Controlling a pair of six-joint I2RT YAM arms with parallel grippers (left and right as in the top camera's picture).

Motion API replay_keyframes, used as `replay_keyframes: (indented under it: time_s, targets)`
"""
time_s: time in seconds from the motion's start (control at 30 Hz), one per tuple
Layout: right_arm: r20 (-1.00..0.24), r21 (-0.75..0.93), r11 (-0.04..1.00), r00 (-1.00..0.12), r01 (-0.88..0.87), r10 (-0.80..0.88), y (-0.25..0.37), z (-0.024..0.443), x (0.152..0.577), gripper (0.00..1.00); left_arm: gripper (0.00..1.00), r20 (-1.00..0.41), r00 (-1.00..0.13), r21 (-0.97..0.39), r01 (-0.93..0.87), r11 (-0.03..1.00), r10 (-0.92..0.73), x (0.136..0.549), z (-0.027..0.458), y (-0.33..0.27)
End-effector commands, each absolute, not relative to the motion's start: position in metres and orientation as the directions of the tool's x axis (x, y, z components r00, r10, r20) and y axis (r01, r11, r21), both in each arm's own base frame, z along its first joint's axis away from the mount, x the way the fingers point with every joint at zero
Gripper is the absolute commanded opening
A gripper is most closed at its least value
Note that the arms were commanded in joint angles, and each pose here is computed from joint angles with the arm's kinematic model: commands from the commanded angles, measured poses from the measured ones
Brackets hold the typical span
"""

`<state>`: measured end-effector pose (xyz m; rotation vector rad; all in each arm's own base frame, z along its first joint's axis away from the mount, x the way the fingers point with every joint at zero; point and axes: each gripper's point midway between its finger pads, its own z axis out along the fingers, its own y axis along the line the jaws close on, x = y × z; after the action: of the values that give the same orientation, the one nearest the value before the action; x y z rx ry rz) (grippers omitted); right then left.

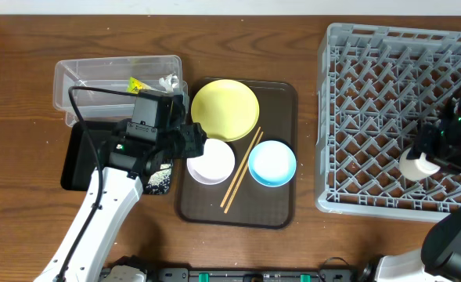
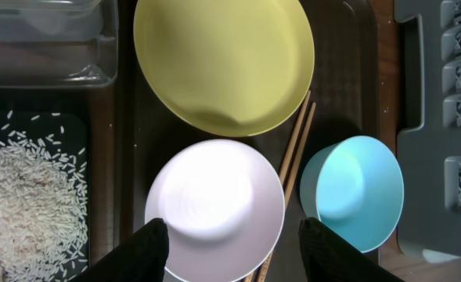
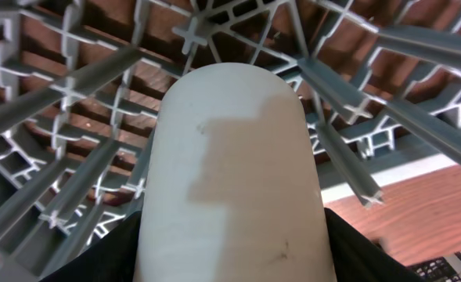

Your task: Sort waste into correct bins and load items into the dishwasher rack

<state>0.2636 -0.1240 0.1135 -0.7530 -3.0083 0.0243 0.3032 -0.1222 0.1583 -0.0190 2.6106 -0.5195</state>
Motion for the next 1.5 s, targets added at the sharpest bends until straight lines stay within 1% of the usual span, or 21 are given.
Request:
replay_keyframes:
  time_s: [0.0, 0.03, 0.07, 0.1, 0.13, 0.17, 0.23, 0.33, 0.37, 0.43, 0.57, 0.7, 0.8, 0.87, 0.97, 1.0, 1.1, 1.2, 1.4, 1.47]
  targets:
    - [0.059, -0.03, 0.875, -0.873, 0.484, 0.485, -0.124, 0.101, 0.258, 0.13, 0.57, -0.465, -0.881, -0.351, 0.087, 0.932, -0.092, 0.305, 0.161, -0.12]
    - [0.059, -0.029, 0.875, -0.873, 0.484, 0.485, -0.124, 0.1, 0.258, 0.2, 0.57, -0.465, -0.881, -0.351, 0.087, 0.932, -0.092, 0.305, 0.161, -0.12]
    - [0.056, -0.025, 0.875, -0.873, 0.484, 0.485, -0.124, 0.098, 0.259, 0.38, 0.57, -0.465, -0.881, -0.351, 0.087, 0.932, -0.093, 0.305, 0.161, -0.12]
    - [0.051, -0.017, 0.874, -0.873, 0.485, 0.485, -0.123, 0.098, 0.26, 0.58, 0.57, -0.465, -0.881, -0.351, 0.087, 0.932, -0.093, 0.305, 0.161, -0.12]
    - [0.046, -0.009, 0.875, -0.873, 0.485, 0.485, -0.122, 0.098, 0.263, 0.71, 0.57, -0.465, -0.881, -0.351, 0.087, 0.932, -0.092, 0.305, 0.161, -0.12]
    - [0.041, 0.006, 0.874, -0.874, 0.485, 0.485, -0.12, 0.098, 0.265, 0.81, 0.57, -0.465, -0.881, -0.351, 0.087, 0.932, -0.092, 0.305, 0.161, -0.12]
    - [0.034, 0.034, 0.873, -0.874, 0.486, 0.485, -0.117, 0.098, 0.269, 0.99, 0.57, -0.465, -0.881, -0.351, 0.087, 0.932, -0.092, 0.305, 0.161, -0.12]
    - [0.026, 0.072, 0.871, -0.874, 0.485, 0.485, -0.113, 0.098, 0.274, 0.99, 0.58, -0.465, -0.881, -0.351, 0.087, 0.932, -0.092, 0.305, 0.161, -0.12]
    - [0.027, 0.079, 0.871, -0.874, 0.485, 0.485, -0.111, 0.099, 0.274, 0.99, 0.63, -0.462, -0.882, -0.35, 0.086, 0.933, -0.092, 0.304, 0.161, -0.12]
    - [0.026, 0.103, 0.869, -0.874, 0.484, 0.484, -0.108, 0.1, 0.276, 0.99, 0.66, -0.447, -0.89, -0.344, 0.078, 0.936, -0.09, 0.301, 0.158, -0.118]
    - [-0.033, 0.146, 0.868, -0.875, 0.474, 0.483, -0.105, 0.116, 0.287, 0.98, 0.67, -0.408, -0.908, -0.259, 0.02, 0.966, -0.09, 0.291, 0.147, -0.1]
    - [-0.19, 0.246, 0.881, -0.872, 0.403, 0.452, -0.094, 0.16, 0.314, 0.97, 0.67, -0.366, -0.927, -0.174, -0.025, 0.984, -0.088, 0.278, 0.138, -0.083]
    - [-0.37, 0.328, 0.915, -0.859, 0.235, 0.353, -0.068, 0.202, 0.339, 0.96, 0.67, -0.34, -0.937, -0.153, -0.035, 0.988, -0.086, 0.272, 0.135, -0.079]
    - [-0.471, 0.34, 0.933, -0.837, 0.117, 0.277, -0.047, 0.226, 0.35, 0.96, 0.67, -0.336, -0.938, -0.152, -0.035, 0.988, -0.085, 0.271, 0.134, -0.079]
    - [-0.561, 0.323, 0.946, -0.813, -0.043, 0.155, -0.01, 0.247, 0.358, 0.95, 0.67, -0.338, -0.937, -0.152, -0.035, 0.988, -0.085, 0.271, 0.134, -0.079]
    - [-0.575, 0.313, 0.945, -0.81, -0.089, 0.114, 0.003, 0.25, 0.358, 0.93, 0.67, -0.338, -0.937, -0.152, -0.035, 0.988, -0.085, 0.271, 0.134, -0.079]
    - [-0.582, 0.292, 0.927, -0.813, -0.238, -0.025, 0.048, 0.247, 0.356, 0.88, 0.67, -0.338, -0.937, -0.152, -0.035, 0.988, -0.085, 0.271, 0.134, -0.079]
    - [-0.557, 0.288, 0.888, -0.817, -0.359, -0.149, 0.092, 0.233, 0.35, 0.84, 0.68, -0.338, -0.937, -0.153, -0.035, 0.988, -0.086, 0.271, 0.134, -0.079]
    - [-0.454, 0.293, 0.831, -0.834, -0.473, -0.314, 0.151, 0.191, 0.339, 0.79, 0.68, -0.338, -0.937, -0.152, -0.035, 0.988, -0.085, 0.271, 0.134, -0.079]
    - [-0.409, 0.286, 0.822, -0.839, -0.492, -0.359, 0.165, 0.174, 0.335, 0.74, 0.68, -0.338, -0.937, -0.153, -0.035, 0.988, -0.086, 0.271, 0.134, -0.079]
